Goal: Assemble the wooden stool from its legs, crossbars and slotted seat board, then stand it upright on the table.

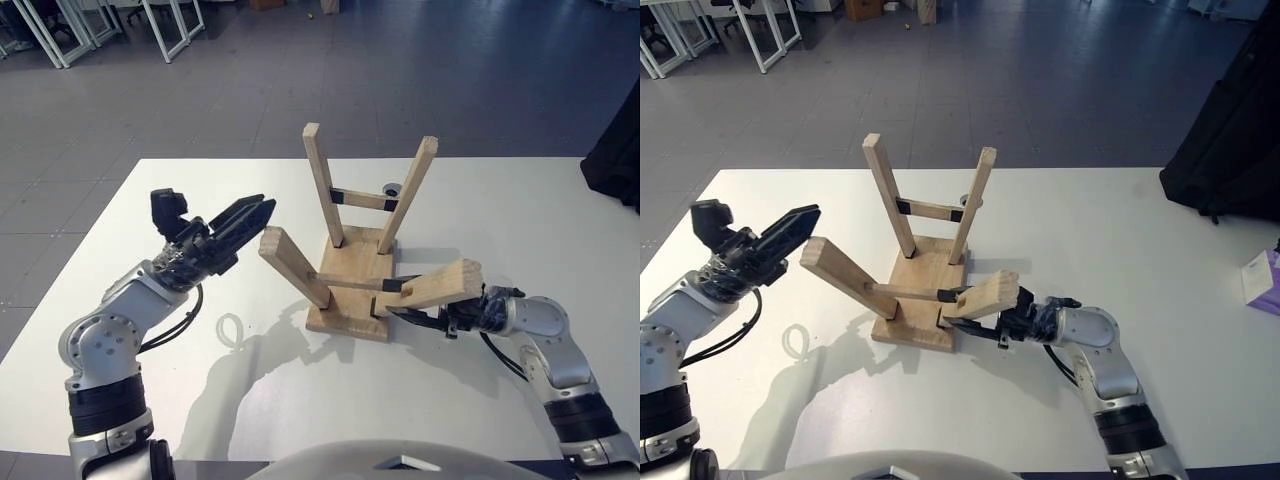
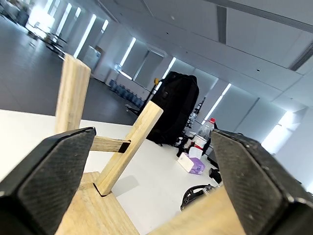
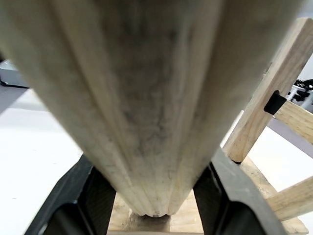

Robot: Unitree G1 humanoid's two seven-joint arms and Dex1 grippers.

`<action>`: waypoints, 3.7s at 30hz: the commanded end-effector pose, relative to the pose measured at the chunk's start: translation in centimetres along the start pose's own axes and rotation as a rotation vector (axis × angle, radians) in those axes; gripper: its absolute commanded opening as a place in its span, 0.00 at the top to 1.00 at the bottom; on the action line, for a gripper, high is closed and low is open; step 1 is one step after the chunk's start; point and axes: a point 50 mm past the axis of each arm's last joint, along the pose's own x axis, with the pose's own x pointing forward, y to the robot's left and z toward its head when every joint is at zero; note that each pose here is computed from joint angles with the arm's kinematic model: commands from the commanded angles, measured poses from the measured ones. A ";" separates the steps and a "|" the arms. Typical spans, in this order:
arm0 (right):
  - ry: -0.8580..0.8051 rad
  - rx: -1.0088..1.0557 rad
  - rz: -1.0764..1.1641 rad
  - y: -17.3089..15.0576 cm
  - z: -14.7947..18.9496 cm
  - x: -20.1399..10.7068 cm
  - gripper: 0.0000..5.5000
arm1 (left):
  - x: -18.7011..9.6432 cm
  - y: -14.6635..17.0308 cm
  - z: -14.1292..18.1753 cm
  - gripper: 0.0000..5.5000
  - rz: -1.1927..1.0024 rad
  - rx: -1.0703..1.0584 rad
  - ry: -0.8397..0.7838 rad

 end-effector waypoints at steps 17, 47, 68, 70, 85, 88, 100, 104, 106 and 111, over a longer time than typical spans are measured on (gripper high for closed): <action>0.341 0.123 -0.026 -2.1 -1.0 0.4 0.63 | 6.2 -10.5 8.5 0.21 -0.048 0.343 -0.151; 0.337 0.113 -0.156 -3.2 -1.3 1.2 0.63 | 13.0 -11.5 -4.4 0.73 0.246 0.855 0.120; 0.974 0.565 -0.058 4.3 -11.8 -5.4 0.63 | 11.9 -8.6 -6.2 0.73 0.294 0.823 0.200; 0.945 0.582 -0.084 4.5 -11.7 -5.4 0.63 | 12.2 -9.0 -3.6 0.73 0.310 0.846 0.126; 0.878 0.546 -0.103 3.8 -11.1 -4.3 0.63 | 12.9 -3.3 -1.0 0.73 0.480 0.524 0.085; 0.874 0.525 -0.092 3.2 -10.9 -4.0 0.63 | 11.6 -2.8 -7.0 0.73 0.440 0.468 0.263; 0.662 0.241 -0.117 -2.8 -6.5 -2.8 0.63 | 13.7 -12.7 6.4 0.73 -0.150 0.397 -0.294; 0.582 0.089 -0.067 -7.0 -3.0 -0.7 0.63 | 10.9 -12.0 12.5 0.73 -0.022 0.469 -0.467; 0.558 0.067 -0.034 -8.0 -2.1 -0.2 0.63 | 9.9 -9.8 13.4 0.73 0.147 0.515 -0.468; 0.568 0.074 0.012 -9.8 -1.4 -0.5 0.50 | 8.7 -5.8 11.8 0.74 0.385 0.545 -0.401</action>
